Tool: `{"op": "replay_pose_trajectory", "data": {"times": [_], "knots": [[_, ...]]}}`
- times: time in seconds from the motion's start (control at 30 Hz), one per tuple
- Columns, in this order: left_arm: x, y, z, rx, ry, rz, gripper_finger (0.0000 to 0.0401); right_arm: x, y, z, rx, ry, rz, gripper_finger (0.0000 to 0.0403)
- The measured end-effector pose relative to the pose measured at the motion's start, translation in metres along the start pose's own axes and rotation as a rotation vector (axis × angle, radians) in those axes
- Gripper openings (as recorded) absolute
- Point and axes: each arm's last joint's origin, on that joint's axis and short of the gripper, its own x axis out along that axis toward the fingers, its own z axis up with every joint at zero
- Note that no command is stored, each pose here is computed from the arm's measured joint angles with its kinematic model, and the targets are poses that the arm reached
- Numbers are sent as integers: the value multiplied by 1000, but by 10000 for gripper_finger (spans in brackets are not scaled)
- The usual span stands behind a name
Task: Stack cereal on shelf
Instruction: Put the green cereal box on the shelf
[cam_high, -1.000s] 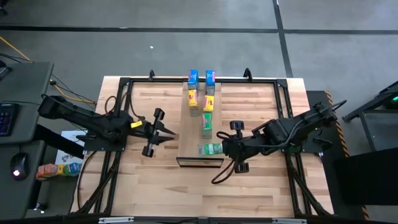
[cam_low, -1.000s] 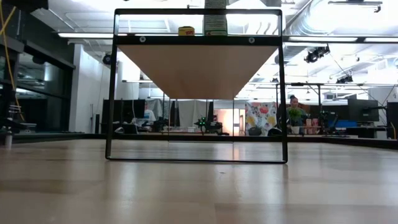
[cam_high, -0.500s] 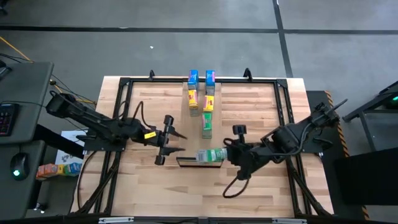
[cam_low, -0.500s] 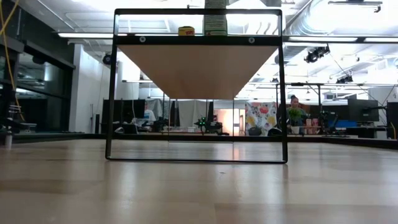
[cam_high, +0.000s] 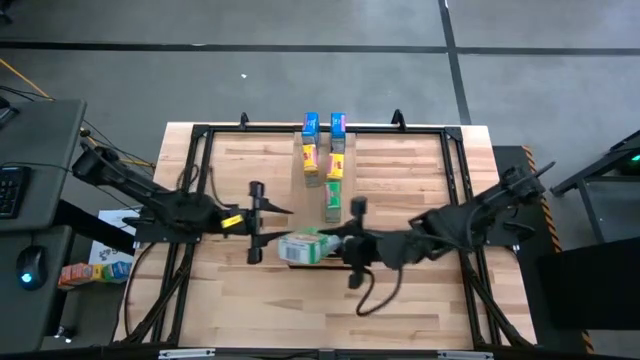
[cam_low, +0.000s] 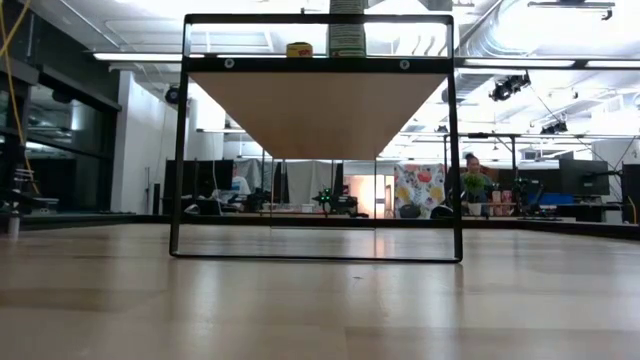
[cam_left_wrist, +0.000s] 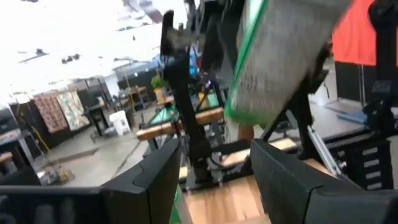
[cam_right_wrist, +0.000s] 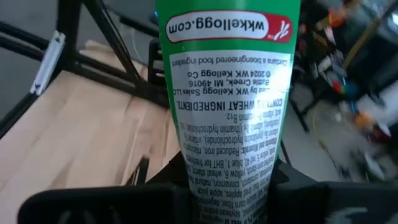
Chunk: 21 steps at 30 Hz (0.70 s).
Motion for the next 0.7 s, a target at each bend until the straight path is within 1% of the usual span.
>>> {"op": "replay_pose_trajectory", "data": {"times": [0.07,0.17,0.23,0.33,0.4,0.5,0.7], "knots": [[-10,-1,10,8,-10,16,189,13,-2,-6,-11,-46,-3,61],[-30,-2,23,18,13,42,189,29,-8,-14,6,-130,-2,61],[-43,-1,30,6,19,25,189,39,-13,-20,41,-199,23,61],[-53,-5,33,-30,31,-41,189,53,-19,-35,95,-254,38,61],[-56,-7,34,-41,31,-69,189,61,-21,-48,135,-276,44,61],[-53,-10,32,-38,40,-72,188,69,-21,-65,179,-316,71,61],[-36,-11,21,-28,75,32,188,73,-13,-88,215,-372,72,61]]}}
